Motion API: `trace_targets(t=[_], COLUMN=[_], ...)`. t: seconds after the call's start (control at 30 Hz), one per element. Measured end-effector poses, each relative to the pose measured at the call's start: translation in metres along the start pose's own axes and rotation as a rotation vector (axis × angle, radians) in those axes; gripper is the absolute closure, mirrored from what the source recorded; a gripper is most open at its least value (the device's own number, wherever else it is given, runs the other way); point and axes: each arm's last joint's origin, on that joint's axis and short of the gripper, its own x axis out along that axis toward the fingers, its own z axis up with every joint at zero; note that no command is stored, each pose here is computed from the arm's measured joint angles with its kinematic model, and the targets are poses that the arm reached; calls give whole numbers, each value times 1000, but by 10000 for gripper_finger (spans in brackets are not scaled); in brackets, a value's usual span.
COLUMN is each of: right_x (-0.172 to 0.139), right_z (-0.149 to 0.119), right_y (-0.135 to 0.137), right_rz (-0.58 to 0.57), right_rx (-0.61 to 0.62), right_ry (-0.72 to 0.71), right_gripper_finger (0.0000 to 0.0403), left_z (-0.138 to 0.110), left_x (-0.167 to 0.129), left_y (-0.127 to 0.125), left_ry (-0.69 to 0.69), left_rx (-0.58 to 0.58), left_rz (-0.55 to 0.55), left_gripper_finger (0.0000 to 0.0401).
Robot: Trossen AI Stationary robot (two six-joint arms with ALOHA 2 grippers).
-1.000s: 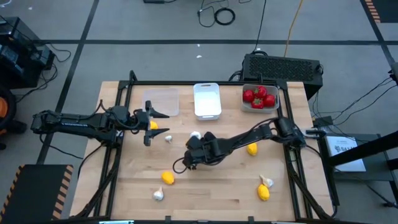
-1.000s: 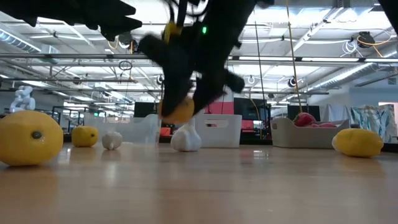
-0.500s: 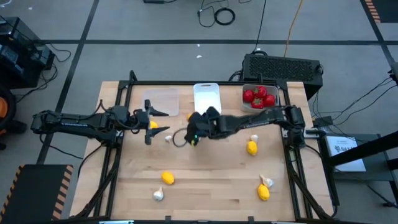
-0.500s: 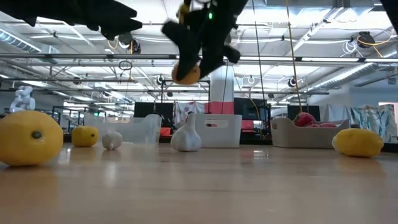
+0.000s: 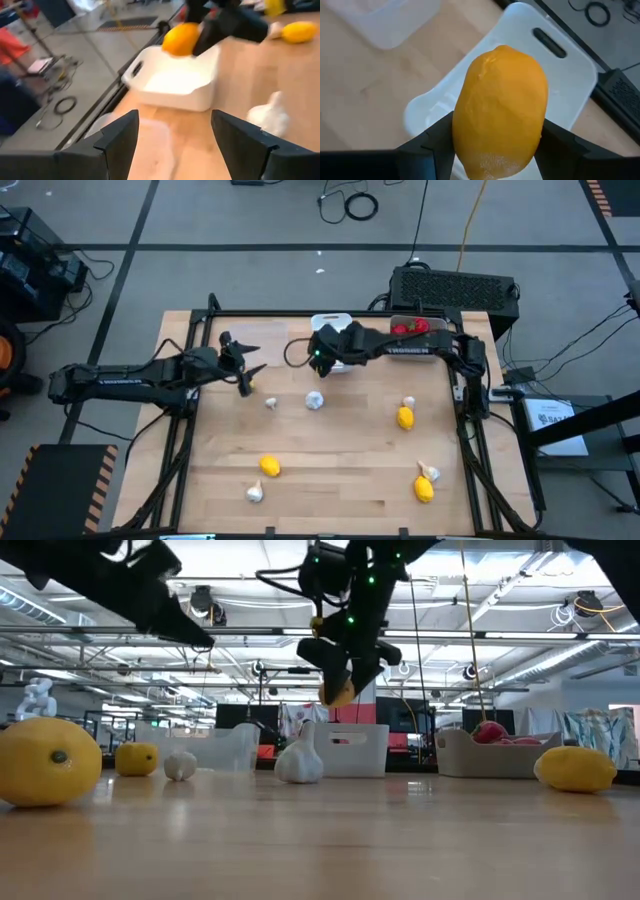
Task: Sort produce into baskets
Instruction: Put the yellow lemon into the white bin
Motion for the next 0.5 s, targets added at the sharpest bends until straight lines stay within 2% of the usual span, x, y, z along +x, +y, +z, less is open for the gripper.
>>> trace_targets(t=[0.2,0.5], right_x=[10,17], right_z=[8,13], right_y=[-17,-29], right_rz=[-28,-20], right_rx=[42,50], right_ry=[9,29], right_gripper_finger=[192,192], left_z=[-4,-4], left_x=[2,3], left_y=[10,9], left_ry=[43,34], left_rx=[-41,-45], left_rz=[64,8], left_gripper_finger=[146,146])
